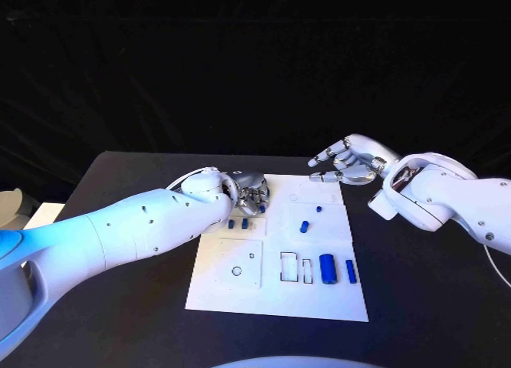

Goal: Assemble the parts on the task board

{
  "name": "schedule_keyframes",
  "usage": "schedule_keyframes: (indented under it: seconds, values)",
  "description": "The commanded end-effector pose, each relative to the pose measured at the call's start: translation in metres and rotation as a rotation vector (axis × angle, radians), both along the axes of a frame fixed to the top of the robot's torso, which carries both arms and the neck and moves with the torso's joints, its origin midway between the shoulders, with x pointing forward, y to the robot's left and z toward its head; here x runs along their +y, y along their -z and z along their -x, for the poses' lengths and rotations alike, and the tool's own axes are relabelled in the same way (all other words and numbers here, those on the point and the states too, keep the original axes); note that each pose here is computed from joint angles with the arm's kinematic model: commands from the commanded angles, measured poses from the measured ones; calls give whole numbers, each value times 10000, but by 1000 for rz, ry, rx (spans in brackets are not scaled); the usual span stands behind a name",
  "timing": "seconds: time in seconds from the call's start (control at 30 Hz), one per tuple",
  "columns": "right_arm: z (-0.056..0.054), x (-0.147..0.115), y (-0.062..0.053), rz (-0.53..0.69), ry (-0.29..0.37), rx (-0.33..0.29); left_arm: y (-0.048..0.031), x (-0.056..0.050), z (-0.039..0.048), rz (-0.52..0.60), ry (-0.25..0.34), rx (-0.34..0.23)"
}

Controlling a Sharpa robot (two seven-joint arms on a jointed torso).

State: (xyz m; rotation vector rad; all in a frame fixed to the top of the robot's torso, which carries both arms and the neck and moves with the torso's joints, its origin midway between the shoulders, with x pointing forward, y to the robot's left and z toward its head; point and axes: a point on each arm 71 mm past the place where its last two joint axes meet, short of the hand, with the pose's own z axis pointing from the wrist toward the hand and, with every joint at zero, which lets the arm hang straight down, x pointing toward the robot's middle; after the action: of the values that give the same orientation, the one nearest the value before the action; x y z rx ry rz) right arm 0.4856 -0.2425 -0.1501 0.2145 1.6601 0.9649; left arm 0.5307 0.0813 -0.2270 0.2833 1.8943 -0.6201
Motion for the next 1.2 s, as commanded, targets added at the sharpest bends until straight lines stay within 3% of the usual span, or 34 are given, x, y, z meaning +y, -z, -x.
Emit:
schedule_keyframes:
  seconds: [0.03, 0.57, 0.9, 1.2]
  values:
    - [8, 14, 5, 4, -16, 4, -39, 47, 9, 60, -15, -9]
    - [5, -5, 7, 6, -12, 5, -318, 391, 86, 168, -70, 11]
    - [1, -17, 9, 7, -9, 6, -281, 627, 57, 127, -119, 61]
    - [-1, -15, 9, 6, -8, 4, -174, 683, 31, 83, -135, 91]
